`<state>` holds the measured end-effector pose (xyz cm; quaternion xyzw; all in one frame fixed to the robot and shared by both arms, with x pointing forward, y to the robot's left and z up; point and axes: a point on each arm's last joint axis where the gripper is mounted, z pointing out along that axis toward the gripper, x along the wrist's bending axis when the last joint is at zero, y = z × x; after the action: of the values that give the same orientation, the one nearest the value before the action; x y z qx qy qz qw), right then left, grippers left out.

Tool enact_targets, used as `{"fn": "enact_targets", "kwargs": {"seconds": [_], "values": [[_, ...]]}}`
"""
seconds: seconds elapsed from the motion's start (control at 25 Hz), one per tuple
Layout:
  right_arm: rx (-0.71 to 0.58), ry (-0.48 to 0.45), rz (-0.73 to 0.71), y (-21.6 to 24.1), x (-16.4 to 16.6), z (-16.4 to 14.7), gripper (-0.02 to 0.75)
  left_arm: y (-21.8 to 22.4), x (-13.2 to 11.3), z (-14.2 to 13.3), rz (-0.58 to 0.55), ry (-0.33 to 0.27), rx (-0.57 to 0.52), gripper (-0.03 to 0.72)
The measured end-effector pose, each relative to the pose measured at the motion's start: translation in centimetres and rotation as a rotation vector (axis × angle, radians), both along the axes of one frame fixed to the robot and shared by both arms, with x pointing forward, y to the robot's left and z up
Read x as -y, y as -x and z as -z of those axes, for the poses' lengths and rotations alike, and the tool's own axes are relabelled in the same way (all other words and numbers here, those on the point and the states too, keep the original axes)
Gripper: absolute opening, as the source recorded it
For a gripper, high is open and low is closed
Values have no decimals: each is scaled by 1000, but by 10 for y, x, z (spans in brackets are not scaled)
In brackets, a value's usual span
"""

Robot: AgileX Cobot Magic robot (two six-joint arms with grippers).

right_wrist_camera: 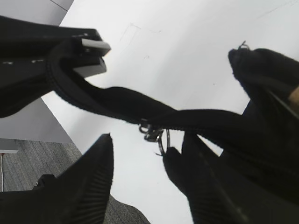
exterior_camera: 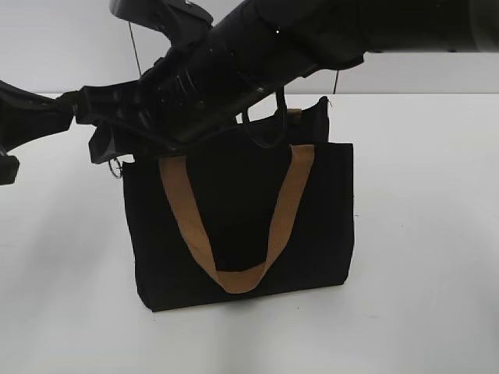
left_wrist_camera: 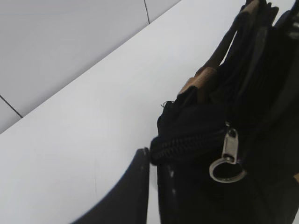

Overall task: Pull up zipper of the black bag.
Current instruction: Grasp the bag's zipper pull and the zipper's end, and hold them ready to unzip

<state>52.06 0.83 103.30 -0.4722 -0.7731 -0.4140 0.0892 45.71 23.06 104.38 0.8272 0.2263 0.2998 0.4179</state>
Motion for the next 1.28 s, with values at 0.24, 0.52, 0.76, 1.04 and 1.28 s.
{"fn": "enact_targets", "kwargs": {"seconds": [0.24, 0.52, 0.76, 1.04, 1.28], "values": [[5, -2, 5, -1, 0, 0, 379, 0, 0, 0, -1, 1, 0, 15], [13, 7, 0, -1, 0, 0, 379, 1, -1, -2, -9, 0, 10, 14], [22, 44, -13, -3, 0, 9, 379, 6, 0, -9, 1, 11, 36, 14], [32, 47, 10, -8, -2, 17, 379, 7, 1, -9, 16, 19, 31, 13], [42, 48, 26, -11, -3, 21, 379, 7, 1, -9, 21, 22, 30, 13]]}}
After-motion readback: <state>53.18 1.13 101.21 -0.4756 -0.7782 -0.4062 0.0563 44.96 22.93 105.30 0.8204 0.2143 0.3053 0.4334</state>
